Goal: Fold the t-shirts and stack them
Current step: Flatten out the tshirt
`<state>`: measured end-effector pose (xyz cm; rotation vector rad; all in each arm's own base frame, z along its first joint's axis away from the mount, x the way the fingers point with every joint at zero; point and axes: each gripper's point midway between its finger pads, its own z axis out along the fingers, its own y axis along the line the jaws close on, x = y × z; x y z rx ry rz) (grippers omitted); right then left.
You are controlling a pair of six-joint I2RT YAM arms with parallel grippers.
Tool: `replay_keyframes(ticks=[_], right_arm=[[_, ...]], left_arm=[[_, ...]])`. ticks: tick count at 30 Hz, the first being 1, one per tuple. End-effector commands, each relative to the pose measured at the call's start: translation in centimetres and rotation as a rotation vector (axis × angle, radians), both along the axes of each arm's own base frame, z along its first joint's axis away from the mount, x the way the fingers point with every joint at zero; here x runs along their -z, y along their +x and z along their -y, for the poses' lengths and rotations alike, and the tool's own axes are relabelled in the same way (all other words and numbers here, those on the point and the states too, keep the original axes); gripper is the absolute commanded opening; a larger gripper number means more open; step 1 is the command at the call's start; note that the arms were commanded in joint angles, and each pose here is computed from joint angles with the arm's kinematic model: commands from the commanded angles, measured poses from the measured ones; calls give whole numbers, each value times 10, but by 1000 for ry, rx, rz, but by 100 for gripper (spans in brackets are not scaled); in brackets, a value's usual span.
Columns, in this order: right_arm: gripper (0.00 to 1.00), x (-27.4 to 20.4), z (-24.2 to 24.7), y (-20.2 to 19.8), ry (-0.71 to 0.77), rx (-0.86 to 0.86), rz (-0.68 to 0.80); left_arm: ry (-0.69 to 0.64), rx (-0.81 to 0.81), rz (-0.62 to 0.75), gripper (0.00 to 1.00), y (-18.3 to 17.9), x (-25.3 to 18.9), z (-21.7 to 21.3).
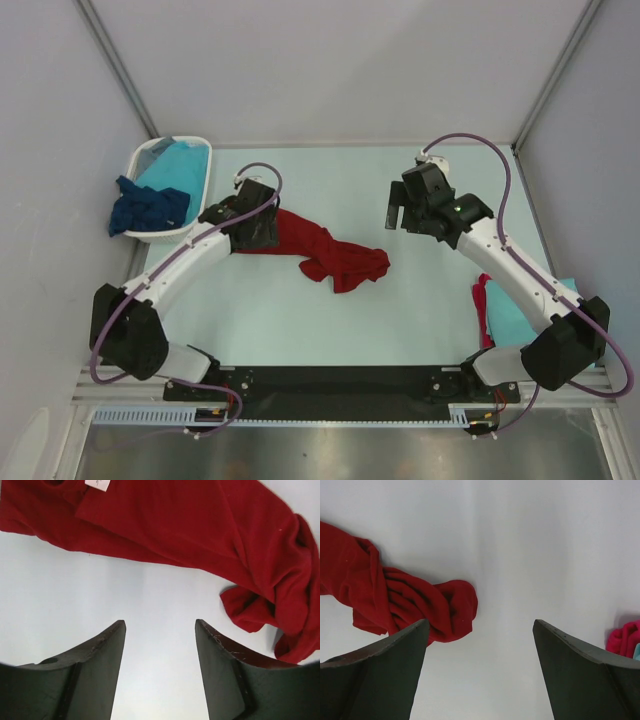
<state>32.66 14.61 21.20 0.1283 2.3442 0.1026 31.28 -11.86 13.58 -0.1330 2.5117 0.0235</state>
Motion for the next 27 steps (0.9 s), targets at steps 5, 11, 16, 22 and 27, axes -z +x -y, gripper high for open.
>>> replay_keyframes(ticks=[5, 11, 16, 22, 27], right_arm=[[91, -12, -14, 12, -1, -22, 65], [93, -3, -16, 22, -45, -20, 49], [100, -23, -25, 29, -1, 37, 108], [100, -41, -34, 23, 93, -58, 180], [100, -7, -27, 20, -37, -54, 54]], left_arm=[[-61, -13, 136, 65, 8, -35, 2], [-20, -59, 96, 67, -1, -39, -9], [-75, -86, 66, 66, -8, -66, -3], [-186, 54, 233, 71, -10, -89, 11], [-146, 36, 211, 74, -10, -78, 5]])
